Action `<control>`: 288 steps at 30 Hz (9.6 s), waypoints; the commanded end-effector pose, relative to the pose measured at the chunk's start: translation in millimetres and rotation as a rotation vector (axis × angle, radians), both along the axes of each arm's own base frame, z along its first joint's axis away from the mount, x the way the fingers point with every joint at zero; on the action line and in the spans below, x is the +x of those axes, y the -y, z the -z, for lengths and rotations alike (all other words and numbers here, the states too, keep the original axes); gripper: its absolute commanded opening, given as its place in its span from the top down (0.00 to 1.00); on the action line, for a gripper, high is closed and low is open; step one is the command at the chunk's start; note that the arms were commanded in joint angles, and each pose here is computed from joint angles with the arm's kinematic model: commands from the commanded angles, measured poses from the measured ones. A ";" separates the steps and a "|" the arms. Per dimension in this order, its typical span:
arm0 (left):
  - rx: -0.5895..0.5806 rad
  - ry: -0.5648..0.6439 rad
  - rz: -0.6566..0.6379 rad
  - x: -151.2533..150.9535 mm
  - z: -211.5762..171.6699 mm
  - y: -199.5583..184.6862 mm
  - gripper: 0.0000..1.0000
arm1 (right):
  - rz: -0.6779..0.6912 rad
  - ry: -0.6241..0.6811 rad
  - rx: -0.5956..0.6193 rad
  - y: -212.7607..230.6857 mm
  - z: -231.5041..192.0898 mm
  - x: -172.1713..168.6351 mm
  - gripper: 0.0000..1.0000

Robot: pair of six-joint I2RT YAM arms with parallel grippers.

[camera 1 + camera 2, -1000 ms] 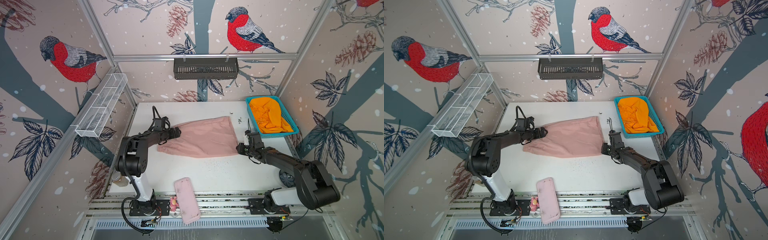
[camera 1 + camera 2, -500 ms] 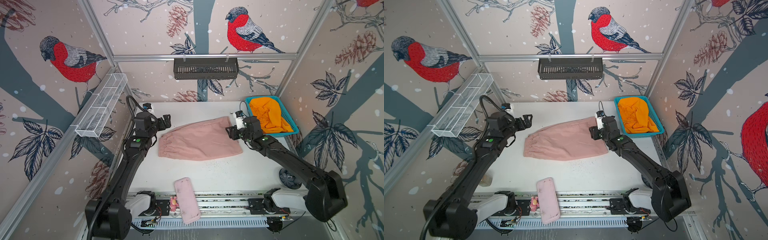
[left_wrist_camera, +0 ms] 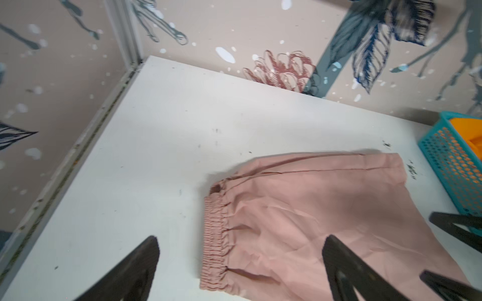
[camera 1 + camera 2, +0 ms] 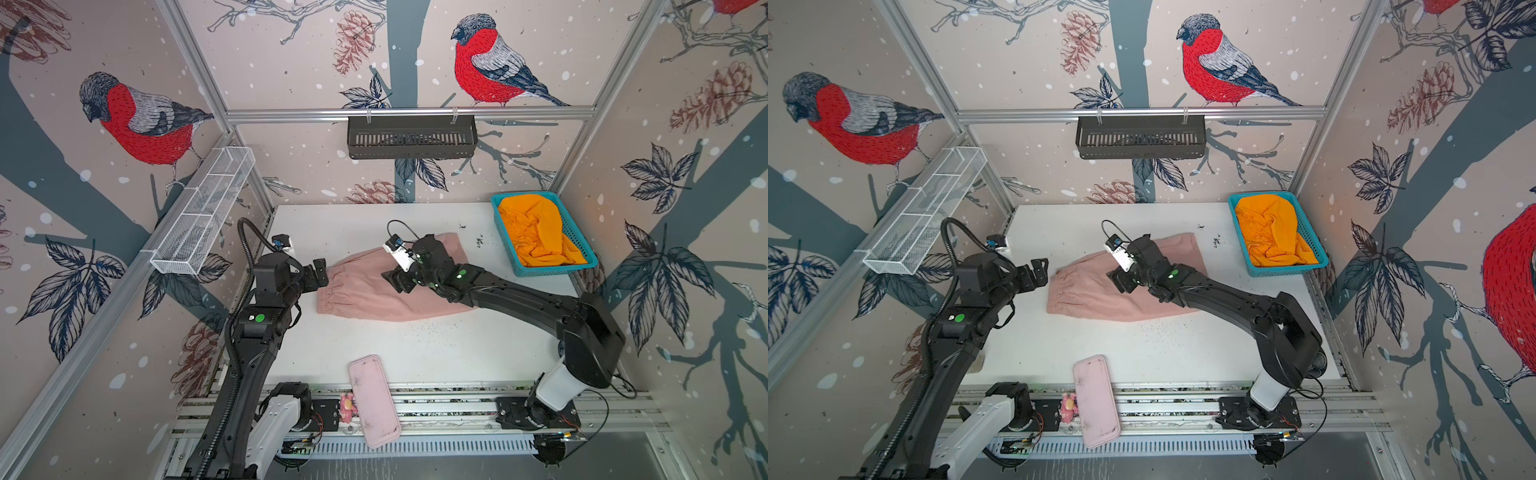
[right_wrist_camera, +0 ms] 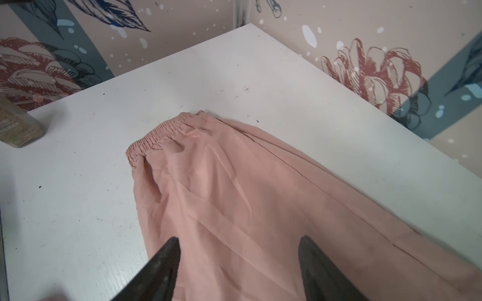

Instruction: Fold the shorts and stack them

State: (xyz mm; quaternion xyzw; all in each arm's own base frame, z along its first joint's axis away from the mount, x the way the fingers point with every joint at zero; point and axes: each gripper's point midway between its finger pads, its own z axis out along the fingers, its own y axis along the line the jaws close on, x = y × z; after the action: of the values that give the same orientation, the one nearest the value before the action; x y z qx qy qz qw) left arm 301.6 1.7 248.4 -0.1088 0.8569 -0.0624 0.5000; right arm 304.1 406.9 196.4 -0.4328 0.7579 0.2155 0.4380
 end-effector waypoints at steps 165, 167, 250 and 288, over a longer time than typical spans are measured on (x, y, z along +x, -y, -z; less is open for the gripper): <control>-0.229 -0.450 0.233 102.3 53.9 14.7 1.00 | -0.371 -0.009 -0.287 -129.3 186.6 -86.6 0.91; -0.195 -0.462 0.204 103.3 54.8 7.4 1.00 | -0.375 -0.012 -0.270 -141.9 187.2 -86.9 0.91; -0.030 -0.364 0.346 84.5 -1.1 98.1 1.00 | -0.140 -0.132 -0.109 18.9 129.1 -115.9 0.82; -0.203 -0.451 0.751 20.2 107.2 276.3 1.00 | -0.099 -0.207 -0.163 42.1 182.0 -138.5 0.77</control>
State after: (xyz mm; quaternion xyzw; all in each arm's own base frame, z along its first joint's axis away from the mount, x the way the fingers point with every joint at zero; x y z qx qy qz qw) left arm 320.1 -259.4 136.0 0.1437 0.9263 -0.2684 0.2221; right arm 164.7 373.3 21.2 -0.4812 0.7805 0.2352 0.3223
